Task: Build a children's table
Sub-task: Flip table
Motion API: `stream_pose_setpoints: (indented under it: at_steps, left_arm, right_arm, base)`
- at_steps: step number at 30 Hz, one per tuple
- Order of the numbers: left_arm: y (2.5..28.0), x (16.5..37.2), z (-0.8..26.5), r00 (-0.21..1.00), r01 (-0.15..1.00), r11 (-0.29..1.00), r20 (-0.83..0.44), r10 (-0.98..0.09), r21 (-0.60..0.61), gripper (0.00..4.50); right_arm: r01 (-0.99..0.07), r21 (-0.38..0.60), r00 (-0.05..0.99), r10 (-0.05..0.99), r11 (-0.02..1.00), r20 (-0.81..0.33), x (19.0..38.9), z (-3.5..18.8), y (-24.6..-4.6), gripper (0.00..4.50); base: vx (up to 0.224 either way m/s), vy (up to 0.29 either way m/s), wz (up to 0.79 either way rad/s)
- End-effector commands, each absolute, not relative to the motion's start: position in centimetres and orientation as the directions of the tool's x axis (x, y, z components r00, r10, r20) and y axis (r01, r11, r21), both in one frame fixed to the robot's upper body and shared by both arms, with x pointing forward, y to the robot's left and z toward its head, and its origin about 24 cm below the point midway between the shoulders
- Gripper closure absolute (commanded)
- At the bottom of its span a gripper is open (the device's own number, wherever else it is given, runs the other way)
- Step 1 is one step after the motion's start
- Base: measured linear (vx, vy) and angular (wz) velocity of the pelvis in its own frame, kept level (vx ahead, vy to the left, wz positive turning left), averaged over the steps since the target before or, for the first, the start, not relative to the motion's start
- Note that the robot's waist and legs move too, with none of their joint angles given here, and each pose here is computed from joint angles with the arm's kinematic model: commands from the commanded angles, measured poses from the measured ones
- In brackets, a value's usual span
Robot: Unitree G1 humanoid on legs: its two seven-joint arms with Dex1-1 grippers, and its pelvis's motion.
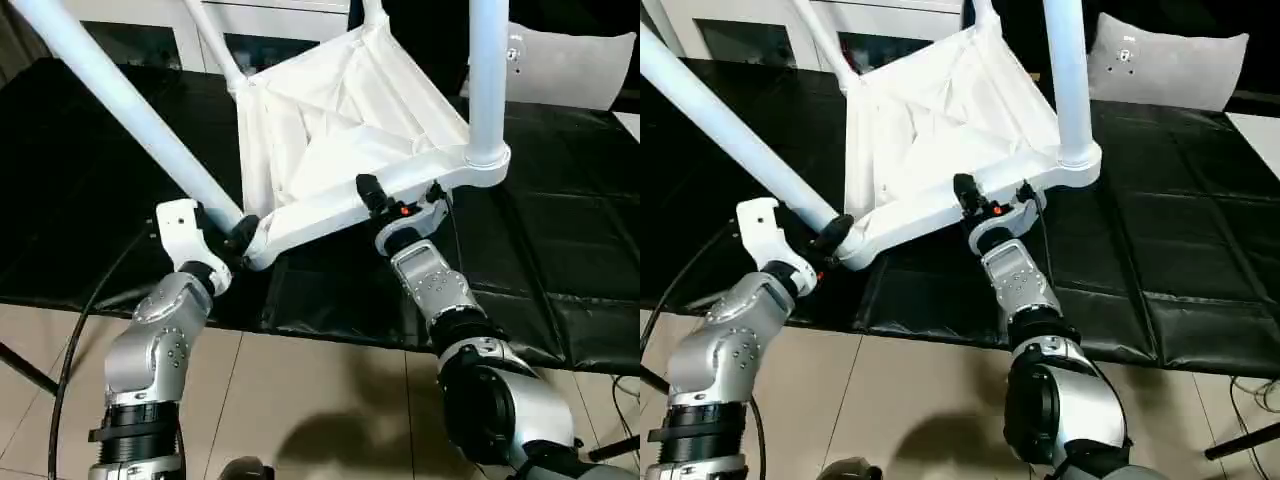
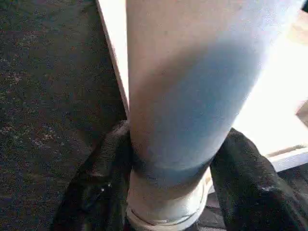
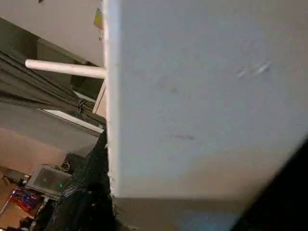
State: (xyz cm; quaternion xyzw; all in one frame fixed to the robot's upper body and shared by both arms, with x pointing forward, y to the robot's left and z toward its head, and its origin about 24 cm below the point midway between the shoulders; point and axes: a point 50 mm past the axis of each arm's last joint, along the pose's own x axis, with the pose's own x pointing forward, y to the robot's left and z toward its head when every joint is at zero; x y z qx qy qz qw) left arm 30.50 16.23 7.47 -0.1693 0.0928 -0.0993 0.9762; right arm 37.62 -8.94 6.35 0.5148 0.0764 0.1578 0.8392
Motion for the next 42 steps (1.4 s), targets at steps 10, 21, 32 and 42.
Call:
stream_pose_setpoints:
  at_steps: [10,21,32,42]
  left_arm:
    - [18.3,28.1,6.3,0.949,0.237,0.924,-0.133,-0.286,-0.299,0.87]
    - [18.9,24.7,8.8,0.875,0.47,0.882,-0.11,-0.472,-0.049,0.19]
    - [19.3,25.9,13.9,0.873,0.483,0.865,0.006,-0.488,0.139,0.0]
    - [17.9,26.3,14.3,0.848,0.519,0.828,-0.006,-0.53,0.212,0.0]
  right_arm:
    - [-0.303,0.718,0.953,0.215,0.627,0.214,39.2,11.4,-12.9,2.39]
    - [-0.147,0.538,0.978,0.041,0.83,0.205,38.5,13.6,-18.6,2.39]
    - [-0.009,0.199,0.995,-0.011,0.98,0.097,36.6,14.6,-19.7,2.47]
    - [0.063,0.047,0.997,-0.065,0.997,0.035,36.0,14.4,-17.9,2.73]
  base:
    - [0.0,0.0,0.0]
    - [0.0,0.0,0.0]
    - [0.0,0.0,0.0]
    - [0.0,0.0,0.0]
